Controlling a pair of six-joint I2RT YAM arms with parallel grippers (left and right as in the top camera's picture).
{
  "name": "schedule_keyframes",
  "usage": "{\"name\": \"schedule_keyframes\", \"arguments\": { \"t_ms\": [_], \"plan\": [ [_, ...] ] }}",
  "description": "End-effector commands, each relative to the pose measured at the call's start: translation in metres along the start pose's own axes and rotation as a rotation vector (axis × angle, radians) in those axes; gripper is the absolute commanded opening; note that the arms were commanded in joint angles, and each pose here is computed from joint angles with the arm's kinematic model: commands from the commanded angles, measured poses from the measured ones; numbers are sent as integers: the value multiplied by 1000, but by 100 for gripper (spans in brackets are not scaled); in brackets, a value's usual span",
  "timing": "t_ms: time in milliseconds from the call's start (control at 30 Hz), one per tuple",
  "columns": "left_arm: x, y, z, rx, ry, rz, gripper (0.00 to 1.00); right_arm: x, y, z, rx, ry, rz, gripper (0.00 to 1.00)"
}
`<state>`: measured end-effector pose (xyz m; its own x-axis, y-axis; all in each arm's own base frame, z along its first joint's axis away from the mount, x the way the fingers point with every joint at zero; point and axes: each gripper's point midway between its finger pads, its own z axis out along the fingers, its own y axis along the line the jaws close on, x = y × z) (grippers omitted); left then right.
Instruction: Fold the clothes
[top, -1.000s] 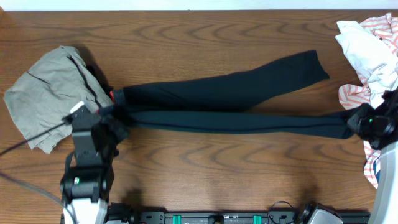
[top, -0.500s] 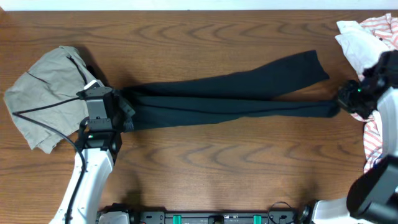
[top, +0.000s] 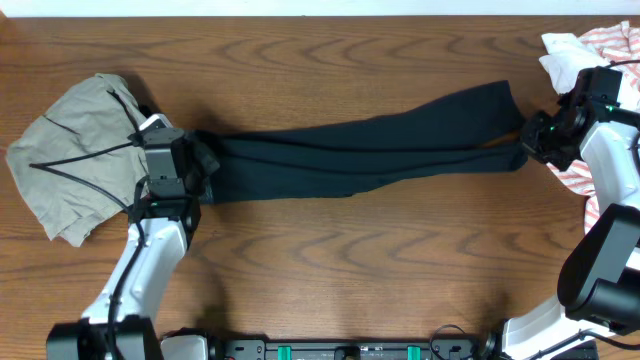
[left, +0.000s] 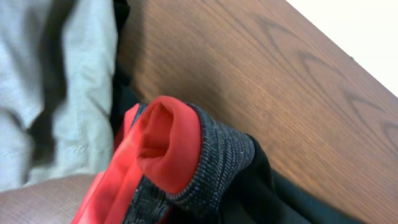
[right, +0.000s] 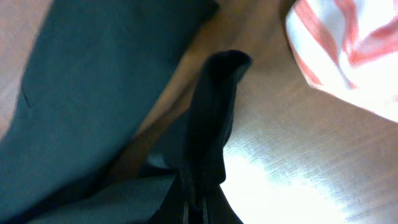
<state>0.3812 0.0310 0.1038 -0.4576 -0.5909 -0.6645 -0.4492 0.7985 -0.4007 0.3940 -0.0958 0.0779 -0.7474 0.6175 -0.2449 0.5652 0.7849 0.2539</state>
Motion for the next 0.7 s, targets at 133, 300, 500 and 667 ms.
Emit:
{"name": "schedule_keyframes", "arguments": {
  "t_ms": [133,300,500,667],
  "plan": [
    [-14,-9,23,25,-55,10,6,-24,10,2,-18,-84,11,1],
    [-25,-17,28,61,-108,3,6,-29,12,5,-25,-102,19,1],
    [-22,-23,28,96,-89,-4,6,-24,12,5,-19,-87,19,1],
    [-22,-25,28,104,-85,-3,6,-26,15,6,-10,-100,30,1]
  ]
}}
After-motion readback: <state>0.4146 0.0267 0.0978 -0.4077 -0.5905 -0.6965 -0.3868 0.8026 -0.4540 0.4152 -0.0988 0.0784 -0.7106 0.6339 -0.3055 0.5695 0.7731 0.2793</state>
